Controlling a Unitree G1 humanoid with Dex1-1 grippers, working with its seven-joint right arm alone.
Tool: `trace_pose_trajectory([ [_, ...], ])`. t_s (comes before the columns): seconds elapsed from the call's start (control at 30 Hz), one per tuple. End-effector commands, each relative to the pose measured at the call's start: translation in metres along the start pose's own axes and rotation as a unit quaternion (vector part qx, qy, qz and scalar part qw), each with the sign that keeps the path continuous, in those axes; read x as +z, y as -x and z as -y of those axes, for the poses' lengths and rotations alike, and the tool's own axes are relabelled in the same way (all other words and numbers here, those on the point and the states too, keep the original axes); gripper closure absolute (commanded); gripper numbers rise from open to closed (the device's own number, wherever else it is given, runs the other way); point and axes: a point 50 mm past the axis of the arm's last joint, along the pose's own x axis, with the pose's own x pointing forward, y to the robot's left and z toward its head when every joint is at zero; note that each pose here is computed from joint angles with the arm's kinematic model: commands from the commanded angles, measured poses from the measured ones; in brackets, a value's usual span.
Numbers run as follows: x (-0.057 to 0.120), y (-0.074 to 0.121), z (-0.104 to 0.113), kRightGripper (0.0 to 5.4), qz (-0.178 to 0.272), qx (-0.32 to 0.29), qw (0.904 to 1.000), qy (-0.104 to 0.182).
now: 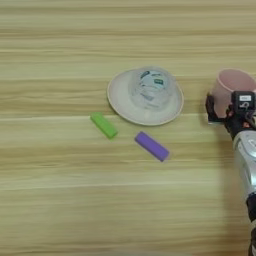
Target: Move the objects on the table
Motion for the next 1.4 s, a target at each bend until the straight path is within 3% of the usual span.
trace_pose_trajectory([
  [0.03,0.038,-0.014,0.008,1.03,0.072,-0.006,0.9974,0.007],
  [0.43,0.037,-0.007,0.007,1.19,0.075,-0.003,0.9972,0.003],
  [1.1,0.021,0.055,-0.011,1.21,0.05,0.031,0.9982,-0.011],
  [1.4,0.009,0.06,-0.013,1.21,0.025,0.031,0.9991,-0.013],
])
